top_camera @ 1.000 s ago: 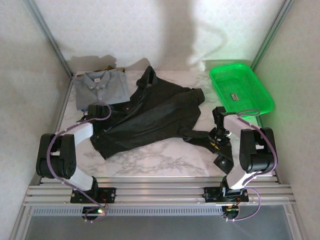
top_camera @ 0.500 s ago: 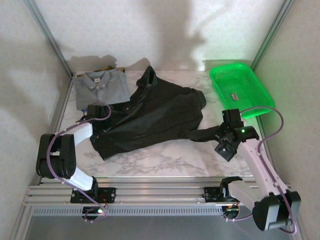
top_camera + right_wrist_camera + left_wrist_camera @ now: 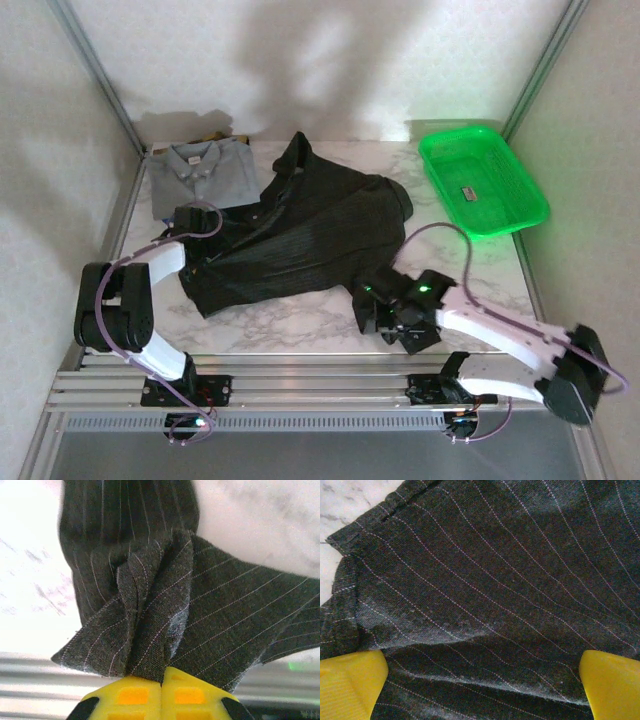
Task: Fold and stack the long sleeve shirts
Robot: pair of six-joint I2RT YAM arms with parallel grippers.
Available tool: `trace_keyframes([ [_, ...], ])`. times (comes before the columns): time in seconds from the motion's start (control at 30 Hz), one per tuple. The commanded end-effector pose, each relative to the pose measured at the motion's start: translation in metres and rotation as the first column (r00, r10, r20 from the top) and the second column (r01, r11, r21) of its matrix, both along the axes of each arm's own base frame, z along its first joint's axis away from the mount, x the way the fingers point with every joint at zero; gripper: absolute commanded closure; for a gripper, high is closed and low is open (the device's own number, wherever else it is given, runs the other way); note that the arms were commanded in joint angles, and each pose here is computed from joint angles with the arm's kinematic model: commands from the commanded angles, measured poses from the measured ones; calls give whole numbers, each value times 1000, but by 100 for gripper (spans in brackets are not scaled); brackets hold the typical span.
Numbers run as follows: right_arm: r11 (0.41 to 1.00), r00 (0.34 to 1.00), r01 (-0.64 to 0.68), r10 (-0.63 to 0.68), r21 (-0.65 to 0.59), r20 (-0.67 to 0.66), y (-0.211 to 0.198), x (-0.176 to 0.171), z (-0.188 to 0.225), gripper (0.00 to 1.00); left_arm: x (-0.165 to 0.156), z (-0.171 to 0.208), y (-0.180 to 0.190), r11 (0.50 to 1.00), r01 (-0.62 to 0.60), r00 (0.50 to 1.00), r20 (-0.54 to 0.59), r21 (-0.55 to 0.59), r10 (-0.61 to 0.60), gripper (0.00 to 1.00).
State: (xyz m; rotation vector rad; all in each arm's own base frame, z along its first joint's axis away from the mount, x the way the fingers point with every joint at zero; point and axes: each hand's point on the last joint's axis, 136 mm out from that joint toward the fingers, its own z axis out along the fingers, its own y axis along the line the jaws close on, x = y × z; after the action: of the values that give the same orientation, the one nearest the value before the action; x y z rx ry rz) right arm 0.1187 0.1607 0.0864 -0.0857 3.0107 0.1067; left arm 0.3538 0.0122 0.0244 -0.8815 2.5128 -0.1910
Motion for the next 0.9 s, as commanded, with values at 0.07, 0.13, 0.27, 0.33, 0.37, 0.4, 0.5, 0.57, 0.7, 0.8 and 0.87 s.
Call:
trace_keyframes([
  [0.07,992,994,33,-46,-121,-98,5,-30,-10,94,-26,-32,-1,1000,8,989,-147,-24,-12,0],
  [0.13,996,997,51,-55,-69,-61,11,-25,0,72,-25,-31,1,1000,7,989,-148,-19,-10,0],
  [0.27,985,983,171,-170,4,68,-15,0,49,32,-11,-9,-2,999,10,994,-106,-48,-15,0],
  [0.33,967,962,249,-253,50,99,-34,15,70,31,-1,12,-5,997,10,998,-68,-70,-15,0],
  [0.37,958,954,279,-284,64,99,-43,24,77,30,6,26,-6,997,12,999,-39,-82,-15,0],
  [0.4,955,951,291,-296,63,94,-49,31,80,31,12,39,-8,996,15,1000,-16,-89,-17,0],
  [0.5,944,942,330,-329,-11,65,-68,64,73,31,24,88,-10,995,33,998,56,-98,-27,1],
  [0.57,942,941,336,-335,-15,39,-66,93,56,33,21,112,-11,994,37,995,92,-100,-27,0],
  [0.7,938,940,334,-339,89,46,-45,153,21,41,-6,117,-7,997,18,997,76,-74,-12,0],
  [0.8,944,945,317,-322,90,50,-36,186,-2,45,-25,91,-11,995,10,1000,30,-102,-7,0],
  [0.87,944,945,317,-323,93,49,-32,200,-15,48,-33,71,-10,995,-1,1000,6,-98,1,0],
])
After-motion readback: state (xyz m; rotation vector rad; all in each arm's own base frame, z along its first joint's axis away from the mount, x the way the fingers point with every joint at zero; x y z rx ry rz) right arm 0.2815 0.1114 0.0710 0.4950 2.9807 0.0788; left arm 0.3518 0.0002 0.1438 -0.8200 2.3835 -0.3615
